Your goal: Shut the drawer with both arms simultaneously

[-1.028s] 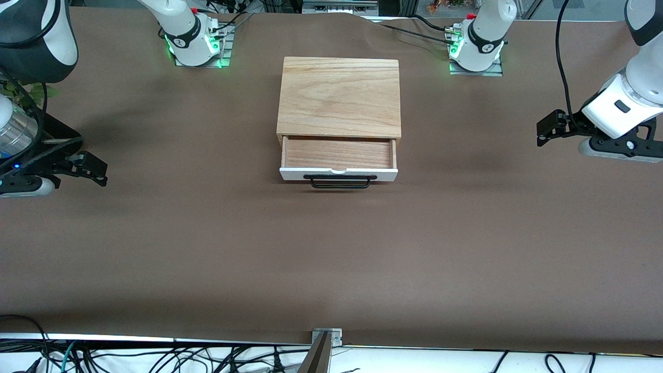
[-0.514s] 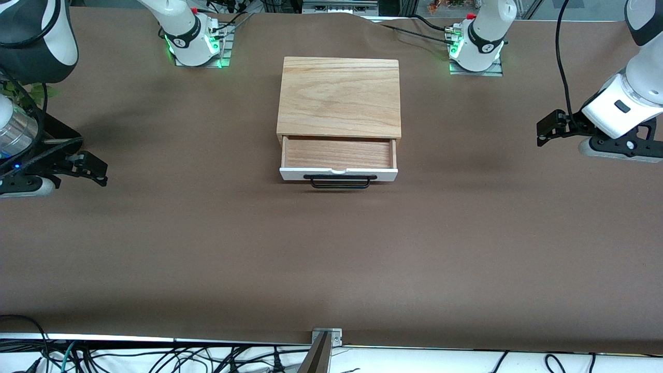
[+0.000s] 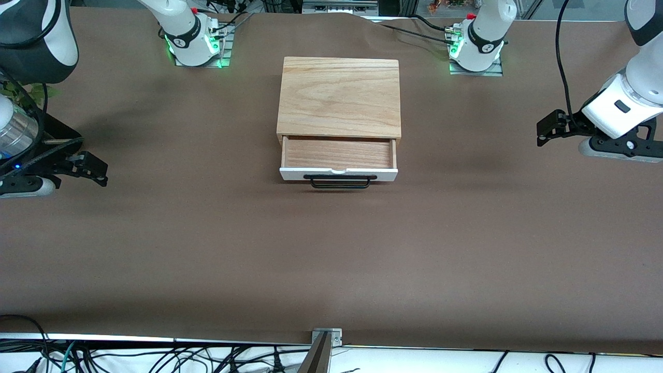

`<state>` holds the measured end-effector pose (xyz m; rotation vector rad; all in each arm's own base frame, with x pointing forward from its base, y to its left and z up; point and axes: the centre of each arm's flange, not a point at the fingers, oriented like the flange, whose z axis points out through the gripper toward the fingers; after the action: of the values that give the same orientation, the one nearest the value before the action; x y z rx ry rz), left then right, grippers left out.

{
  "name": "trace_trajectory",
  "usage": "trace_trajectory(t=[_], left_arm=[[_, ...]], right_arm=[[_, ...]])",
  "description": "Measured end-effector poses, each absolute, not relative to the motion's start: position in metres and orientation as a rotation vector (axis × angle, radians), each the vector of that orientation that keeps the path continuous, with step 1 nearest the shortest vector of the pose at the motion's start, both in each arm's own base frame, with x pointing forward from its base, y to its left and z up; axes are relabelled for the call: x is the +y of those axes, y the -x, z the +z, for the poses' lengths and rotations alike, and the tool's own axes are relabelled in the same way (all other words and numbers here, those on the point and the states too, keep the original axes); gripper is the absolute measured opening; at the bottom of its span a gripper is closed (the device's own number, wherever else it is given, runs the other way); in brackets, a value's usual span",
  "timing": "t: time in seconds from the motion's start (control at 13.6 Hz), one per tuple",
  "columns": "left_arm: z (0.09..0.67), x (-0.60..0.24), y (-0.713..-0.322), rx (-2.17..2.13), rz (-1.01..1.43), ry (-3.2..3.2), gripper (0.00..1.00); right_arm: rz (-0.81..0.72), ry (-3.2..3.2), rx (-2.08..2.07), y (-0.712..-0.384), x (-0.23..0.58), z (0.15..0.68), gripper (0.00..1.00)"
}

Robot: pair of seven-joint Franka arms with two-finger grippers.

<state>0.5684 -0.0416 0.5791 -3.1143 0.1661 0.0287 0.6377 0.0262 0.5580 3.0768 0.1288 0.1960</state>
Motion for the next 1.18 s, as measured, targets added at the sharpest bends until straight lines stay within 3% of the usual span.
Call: trace_trajectory(t=[1.18], left_arm=[[0.5791,-0.0415,-0.5684,0.166,0.029,3.114,1.00]], right_arm=[[0.195,-3.078,0.151,-0.6381,0.0350,0.5569,1.00]])
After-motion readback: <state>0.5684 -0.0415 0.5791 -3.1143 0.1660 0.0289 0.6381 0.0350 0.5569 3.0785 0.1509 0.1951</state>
